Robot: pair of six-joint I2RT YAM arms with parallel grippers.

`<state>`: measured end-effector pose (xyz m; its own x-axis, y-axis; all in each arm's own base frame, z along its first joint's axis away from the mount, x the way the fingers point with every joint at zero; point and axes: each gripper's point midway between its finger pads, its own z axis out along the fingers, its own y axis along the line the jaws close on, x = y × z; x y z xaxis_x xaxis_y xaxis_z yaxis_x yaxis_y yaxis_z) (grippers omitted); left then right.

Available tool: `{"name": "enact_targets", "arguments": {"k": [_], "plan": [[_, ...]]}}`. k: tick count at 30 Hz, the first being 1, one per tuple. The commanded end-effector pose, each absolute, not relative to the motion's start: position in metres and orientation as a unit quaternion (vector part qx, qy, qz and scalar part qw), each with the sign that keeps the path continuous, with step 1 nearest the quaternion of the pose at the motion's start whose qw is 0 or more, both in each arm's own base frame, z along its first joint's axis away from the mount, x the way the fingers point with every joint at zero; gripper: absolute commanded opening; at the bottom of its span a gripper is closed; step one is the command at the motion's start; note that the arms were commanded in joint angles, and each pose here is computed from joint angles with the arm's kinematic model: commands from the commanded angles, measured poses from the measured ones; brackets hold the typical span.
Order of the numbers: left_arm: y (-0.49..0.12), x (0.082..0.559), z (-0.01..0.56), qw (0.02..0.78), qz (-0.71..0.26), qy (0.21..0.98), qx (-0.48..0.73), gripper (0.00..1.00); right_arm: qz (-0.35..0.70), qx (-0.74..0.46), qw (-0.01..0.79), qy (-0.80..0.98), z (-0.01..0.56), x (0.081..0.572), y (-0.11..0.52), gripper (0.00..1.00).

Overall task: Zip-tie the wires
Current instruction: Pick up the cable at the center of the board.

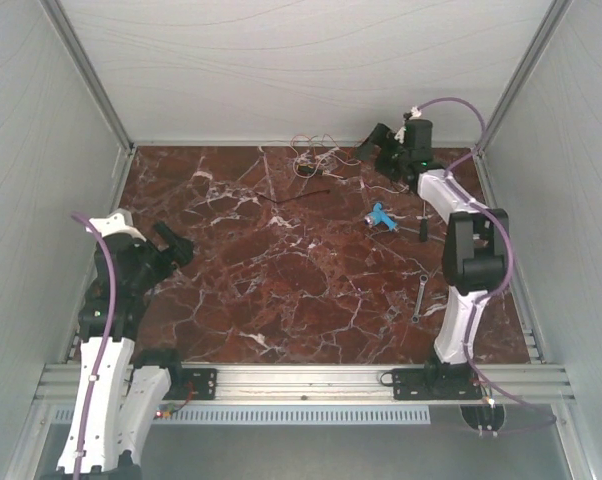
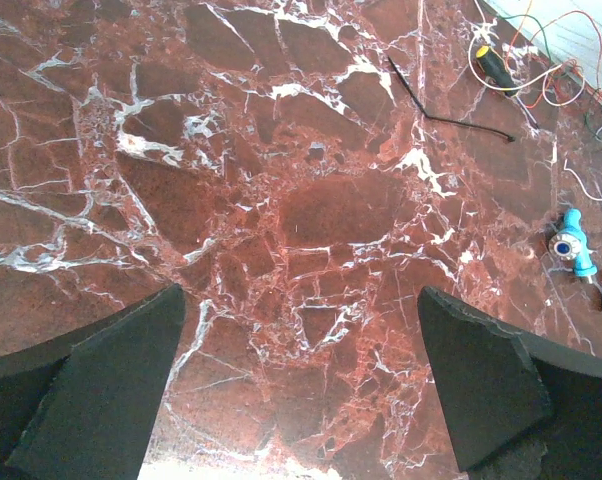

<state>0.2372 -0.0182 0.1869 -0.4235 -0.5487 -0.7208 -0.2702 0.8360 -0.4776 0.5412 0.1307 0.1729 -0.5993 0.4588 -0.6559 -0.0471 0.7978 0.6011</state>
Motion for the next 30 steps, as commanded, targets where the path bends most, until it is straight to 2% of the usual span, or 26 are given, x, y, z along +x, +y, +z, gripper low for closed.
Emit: {"name": "enact_targets", "arguments": {"k": [1, 7, 14, 22, 30], "plan": [[-0.019, 0.241, 0.202, 0.508, -0.156, 0.814, -0.236, 1.00, 0.344, 0.250, 0.406, 0.809, 0.163, 0.572, 0.152, 0.91], [-0.021, 0.240, 0.205, 0.513, -0.161, 0.810, -0.232, 1.00, 0.394, 0.371, 0.372, 0.754, 0.135, 0.608, 0.167, 0.89], [-0.022, 0.241, 0.204, 0.511, -0.164, 0.812, -0.229, 1.00, 0.420, 0.413, 0.372, 0.718, 0.119, 0.642, 0.180, 0.85], [-0.025, 0.241, 0.205, 0.511, -0.170, 0.812, -0.224, 1.00, 0.410, 0.465, 0.386, 0.683, 0.104, 0.661, 0.169, 0.83], [-0.026, 0.240, 0.206, 0.513, -0.172, 0.811, -0.222, 1.00, 0.396, 0.494, 0.395, 0.665, 0.091, 0.683, 0.162, 0.76]]}}
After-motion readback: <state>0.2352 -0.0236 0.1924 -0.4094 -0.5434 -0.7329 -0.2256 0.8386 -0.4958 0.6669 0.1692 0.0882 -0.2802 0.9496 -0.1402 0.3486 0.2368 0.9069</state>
